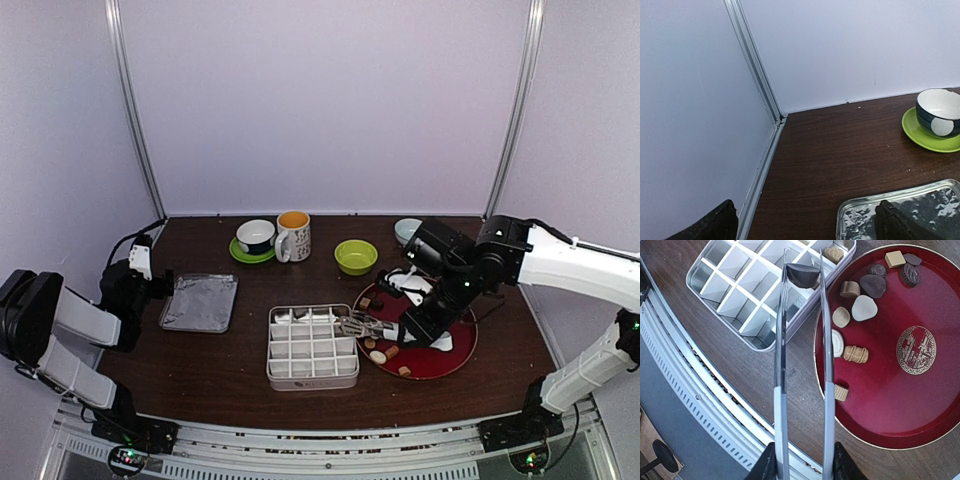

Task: Pack the chocolate
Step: Place the fake chocolate in the empty pocket of the box.

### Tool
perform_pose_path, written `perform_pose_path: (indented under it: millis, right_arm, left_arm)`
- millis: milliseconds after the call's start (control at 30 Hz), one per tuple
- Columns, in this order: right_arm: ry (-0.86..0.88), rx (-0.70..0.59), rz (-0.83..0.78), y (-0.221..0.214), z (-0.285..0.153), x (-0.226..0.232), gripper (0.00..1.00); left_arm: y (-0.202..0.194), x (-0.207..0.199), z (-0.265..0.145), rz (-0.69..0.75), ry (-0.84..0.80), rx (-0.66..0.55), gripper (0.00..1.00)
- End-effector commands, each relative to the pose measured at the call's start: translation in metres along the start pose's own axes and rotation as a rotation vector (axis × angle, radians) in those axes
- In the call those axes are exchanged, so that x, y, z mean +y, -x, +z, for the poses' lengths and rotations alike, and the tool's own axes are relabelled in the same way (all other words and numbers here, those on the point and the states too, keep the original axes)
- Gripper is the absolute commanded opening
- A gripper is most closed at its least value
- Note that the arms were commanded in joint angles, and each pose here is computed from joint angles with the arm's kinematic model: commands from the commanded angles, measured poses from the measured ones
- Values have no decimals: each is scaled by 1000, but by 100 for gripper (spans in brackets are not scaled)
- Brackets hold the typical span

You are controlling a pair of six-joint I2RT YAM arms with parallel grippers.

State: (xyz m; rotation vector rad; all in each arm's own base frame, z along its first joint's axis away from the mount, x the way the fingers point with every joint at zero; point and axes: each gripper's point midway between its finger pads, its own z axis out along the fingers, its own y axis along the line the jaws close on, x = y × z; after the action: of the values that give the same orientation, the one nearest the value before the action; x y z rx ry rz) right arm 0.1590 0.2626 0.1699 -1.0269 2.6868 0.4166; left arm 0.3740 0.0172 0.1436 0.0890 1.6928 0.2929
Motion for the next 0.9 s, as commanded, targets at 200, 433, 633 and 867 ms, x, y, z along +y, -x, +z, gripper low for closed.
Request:
perform_pose_path:
  millis: [200, 433, 633, 867]
  right_arm:
    - [-47, -49, -44, 21, -1, -3, 40]
    - [-57, -61, -34, 25, -4, -4, 43]
    - [-76, -103, 11, 17, -19, -10, 41]
    - [-98, -119, 70, -11, -30, -22, 41]
  left_arm:
    - [20, 7, 3, -14, 23, -73, 98]
    - [20, 7, 2, -14, 23, -72, 98]
    - [20, 7, 3, -14, 23, -72, 98]
    - [20, 7, 3, -14, 24, -72, 98]
